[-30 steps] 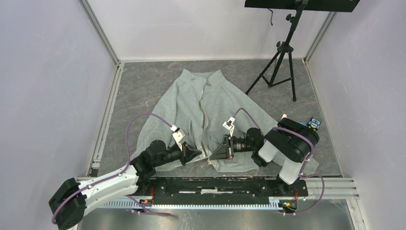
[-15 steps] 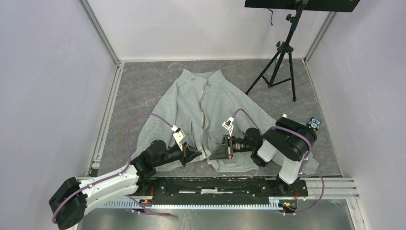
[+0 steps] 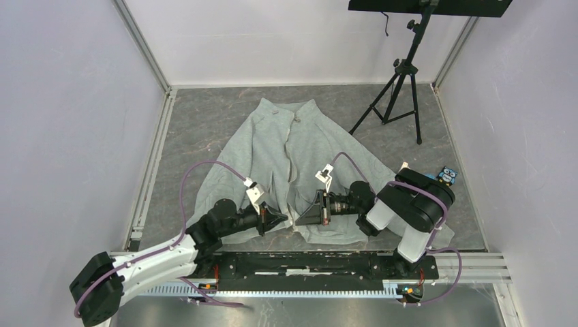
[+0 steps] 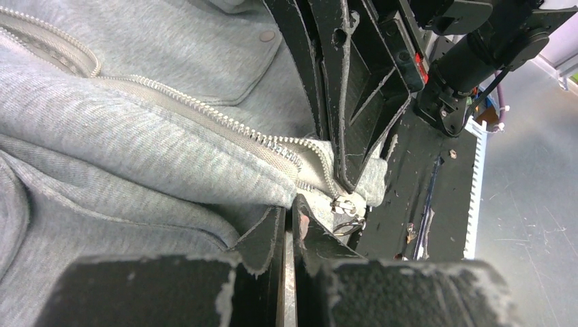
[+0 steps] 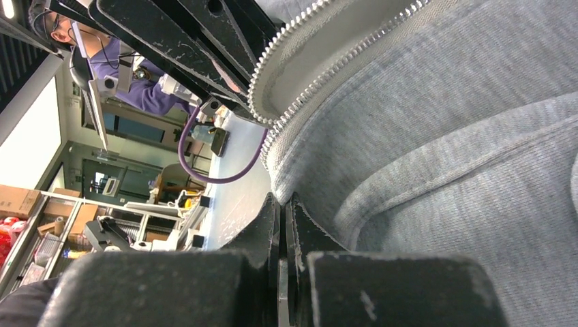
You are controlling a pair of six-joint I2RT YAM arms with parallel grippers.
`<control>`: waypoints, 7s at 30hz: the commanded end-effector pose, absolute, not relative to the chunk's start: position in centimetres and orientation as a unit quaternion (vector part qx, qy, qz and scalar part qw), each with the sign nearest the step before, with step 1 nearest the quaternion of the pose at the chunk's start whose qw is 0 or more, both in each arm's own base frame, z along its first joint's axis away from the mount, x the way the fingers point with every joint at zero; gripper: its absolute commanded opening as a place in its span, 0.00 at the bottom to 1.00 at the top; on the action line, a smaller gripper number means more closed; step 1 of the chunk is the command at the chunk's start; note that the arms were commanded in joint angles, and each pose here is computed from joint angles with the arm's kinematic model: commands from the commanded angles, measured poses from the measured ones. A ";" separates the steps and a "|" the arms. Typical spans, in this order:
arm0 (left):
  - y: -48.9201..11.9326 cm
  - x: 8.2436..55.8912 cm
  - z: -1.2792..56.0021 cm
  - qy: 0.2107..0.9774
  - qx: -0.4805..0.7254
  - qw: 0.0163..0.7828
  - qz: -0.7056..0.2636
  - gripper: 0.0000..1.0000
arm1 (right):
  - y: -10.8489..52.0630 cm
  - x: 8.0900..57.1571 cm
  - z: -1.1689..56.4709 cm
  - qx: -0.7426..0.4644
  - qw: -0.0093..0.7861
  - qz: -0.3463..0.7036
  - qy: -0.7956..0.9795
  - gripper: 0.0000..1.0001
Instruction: Zip up the jacket
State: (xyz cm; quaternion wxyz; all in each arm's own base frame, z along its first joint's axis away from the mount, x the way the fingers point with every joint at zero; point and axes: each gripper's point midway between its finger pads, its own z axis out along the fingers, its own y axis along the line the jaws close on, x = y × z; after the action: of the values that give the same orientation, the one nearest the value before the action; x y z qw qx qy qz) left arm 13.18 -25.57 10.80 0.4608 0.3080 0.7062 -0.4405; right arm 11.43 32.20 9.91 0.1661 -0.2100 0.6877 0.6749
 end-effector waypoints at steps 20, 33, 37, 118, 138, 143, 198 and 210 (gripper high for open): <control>-25.5 13.7 12.8 0.683 0.297 0.497 -0.445 0.02 | 32.3 11.3 14.8 -0.261 0.257 0.709 0.602 0.00; -25.9 12.6 13.3 0.667 0.308 0.488 -0.471 0.02 | 32.8 12.0 15.1 -0.257 0.265 0.710 0.600 0.01; -25.8 12.5 13.3 0.666 0.308 0.487 -0.473 0.02 | 32.9 12.1 15.1 -0.257 0.265 0.709 0.601 0.00; -25.2 12.3 11.4 0.780 -0.006 0.303 -0.547 0.52 | 33.1 14.3 17.1 -0.266 0.419 0.678 0.542 0.00; -26.7 11.2 11.7 0.778 0.040 0.271 -0.565 0.12 | 33.0 14.7 17.4 -0.250 0.426 0.675 0.548 0.00; -26.2 10.2 8.4 0.818 0.066 0.234 -0.521 0.02 | 33.0 15.7 18.1 -0.213 0.428 0.676 0.561 0.01; -26.0 8.6 8.9 0.841 0.000 0.120 -0.528 0.02 | 33.9 8.7 12.1 -0.614 0.694 0.059 0.372 0.91; -25.9 8.4 9.1 0.838 -0.002 0.118 -0.533 0.02 | 35.9 7.1 10.2 -0.627 0.676 0.106 0.372 0.91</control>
State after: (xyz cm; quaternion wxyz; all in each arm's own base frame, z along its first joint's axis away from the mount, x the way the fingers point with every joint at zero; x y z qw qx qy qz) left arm 9.03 -25.19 7.12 0.1391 -0.0101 0.8528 -0.5032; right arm 7.74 34.28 8.48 0.6513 -0.6582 0.3705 0.0728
